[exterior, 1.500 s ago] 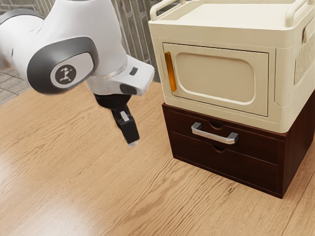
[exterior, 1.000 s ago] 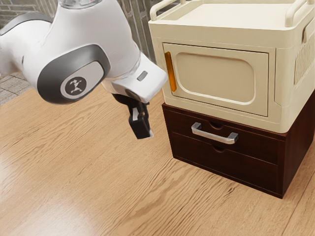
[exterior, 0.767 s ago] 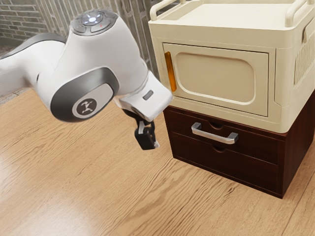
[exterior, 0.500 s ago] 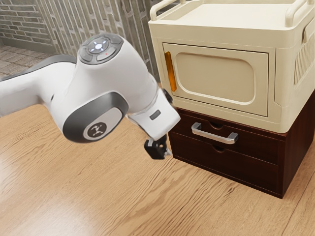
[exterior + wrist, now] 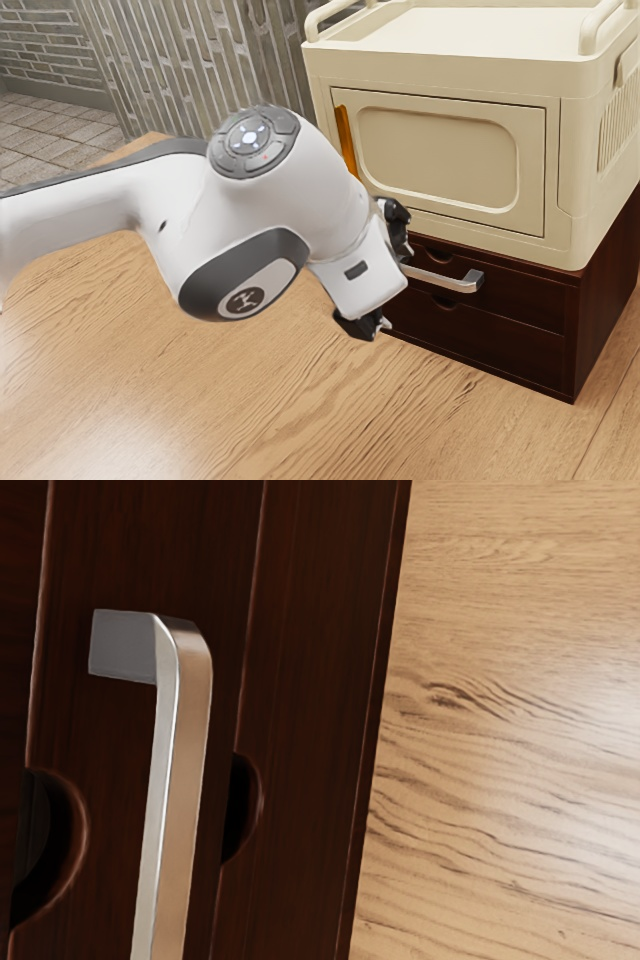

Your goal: Pull the drawer handle with one arm to open the drawer

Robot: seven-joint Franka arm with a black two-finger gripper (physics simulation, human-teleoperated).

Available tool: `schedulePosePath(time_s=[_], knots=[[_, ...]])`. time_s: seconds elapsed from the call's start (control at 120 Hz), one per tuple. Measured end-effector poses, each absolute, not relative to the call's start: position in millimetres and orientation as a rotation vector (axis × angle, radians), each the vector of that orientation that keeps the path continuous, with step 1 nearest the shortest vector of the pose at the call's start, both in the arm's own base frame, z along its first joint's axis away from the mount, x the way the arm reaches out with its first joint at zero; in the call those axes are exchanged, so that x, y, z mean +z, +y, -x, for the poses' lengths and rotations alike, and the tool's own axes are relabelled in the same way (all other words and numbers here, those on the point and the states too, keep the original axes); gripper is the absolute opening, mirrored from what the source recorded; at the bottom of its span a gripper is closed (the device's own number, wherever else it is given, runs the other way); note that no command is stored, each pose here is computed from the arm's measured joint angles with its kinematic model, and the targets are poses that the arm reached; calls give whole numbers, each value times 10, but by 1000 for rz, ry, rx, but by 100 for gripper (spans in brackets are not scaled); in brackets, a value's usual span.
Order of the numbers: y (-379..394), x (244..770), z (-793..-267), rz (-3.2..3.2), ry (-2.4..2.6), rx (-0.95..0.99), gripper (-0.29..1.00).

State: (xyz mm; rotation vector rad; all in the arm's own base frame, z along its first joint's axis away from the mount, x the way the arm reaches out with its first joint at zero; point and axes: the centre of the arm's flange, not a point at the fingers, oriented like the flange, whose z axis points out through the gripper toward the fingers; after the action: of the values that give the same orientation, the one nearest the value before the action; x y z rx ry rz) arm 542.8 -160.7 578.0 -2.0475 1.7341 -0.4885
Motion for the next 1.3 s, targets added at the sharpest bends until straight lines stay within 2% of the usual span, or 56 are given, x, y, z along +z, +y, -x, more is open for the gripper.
schedulePosePath(time_s=[0.858,1.3], knots=[[-1659,5373,-5831,1988,1794,-426,70],[-1451,5149,-5986,2009,1775,-391,72]])
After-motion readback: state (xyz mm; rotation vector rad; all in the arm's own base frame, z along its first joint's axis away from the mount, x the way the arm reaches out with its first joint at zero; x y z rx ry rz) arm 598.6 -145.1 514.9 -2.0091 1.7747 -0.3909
